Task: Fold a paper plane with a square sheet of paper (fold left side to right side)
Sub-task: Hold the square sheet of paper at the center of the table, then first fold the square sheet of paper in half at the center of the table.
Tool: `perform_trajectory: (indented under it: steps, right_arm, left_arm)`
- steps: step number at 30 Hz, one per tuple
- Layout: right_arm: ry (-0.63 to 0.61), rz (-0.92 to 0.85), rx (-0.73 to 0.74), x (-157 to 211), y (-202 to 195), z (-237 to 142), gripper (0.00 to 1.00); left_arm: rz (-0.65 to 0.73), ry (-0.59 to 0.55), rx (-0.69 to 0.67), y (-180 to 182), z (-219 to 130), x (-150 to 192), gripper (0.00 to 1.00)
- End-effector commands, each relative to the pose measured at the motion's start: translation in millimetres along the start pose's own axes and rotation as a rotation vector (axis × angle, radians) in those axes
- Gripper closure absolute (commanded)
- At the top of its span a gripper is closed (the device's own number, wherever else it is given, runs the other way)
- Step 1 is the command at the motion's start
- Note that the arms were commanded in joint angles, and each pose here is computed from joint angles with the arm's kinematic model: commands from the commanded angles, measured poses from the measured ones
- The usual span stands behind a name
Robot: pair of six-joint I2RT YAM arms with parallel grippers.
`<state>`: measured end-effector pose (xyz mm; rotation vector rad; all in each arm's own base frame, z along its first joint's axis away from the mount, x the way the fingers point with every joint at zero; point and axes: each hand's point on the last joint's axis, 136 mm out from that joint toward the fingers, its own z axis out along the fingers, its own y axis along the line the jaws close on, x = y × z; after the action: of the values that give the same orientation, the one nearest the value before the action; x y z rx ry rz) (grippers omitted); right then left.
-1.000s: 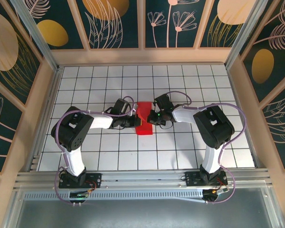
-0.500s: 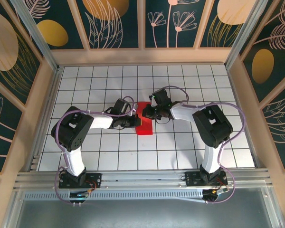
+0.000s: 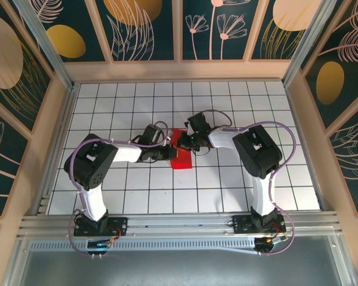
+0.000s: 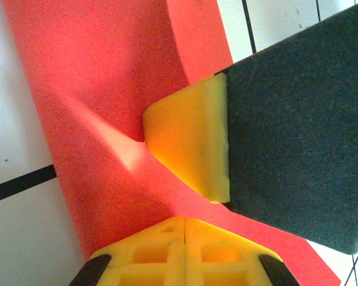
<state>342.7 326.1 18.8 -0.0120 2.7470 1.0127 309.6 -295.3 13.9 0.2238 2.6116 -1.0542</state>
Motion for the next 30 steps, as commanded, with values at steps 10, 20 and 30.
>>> perform_trajectory:
  steps: [10, 20, 30]
  right_arm:
    - [0.04, 0.108, 0.186, 16, -56, 15, 1.0]
    - [0.047, 0.09, 0.157, 17, -51, 15, 1.0]
    - [0.053, 0.057, 0.148, 17, -44, 14, 1.0]
  left_arm:
    - [-0.047, 0.153, -0.082, 27, -18, 79, 0.96]
    - [-0.067, 0.135, -0.027, 12, -34, 87, 0.95]
    - [-0.014, -0.032, 0.011, -27, -53, 13, 0.96]
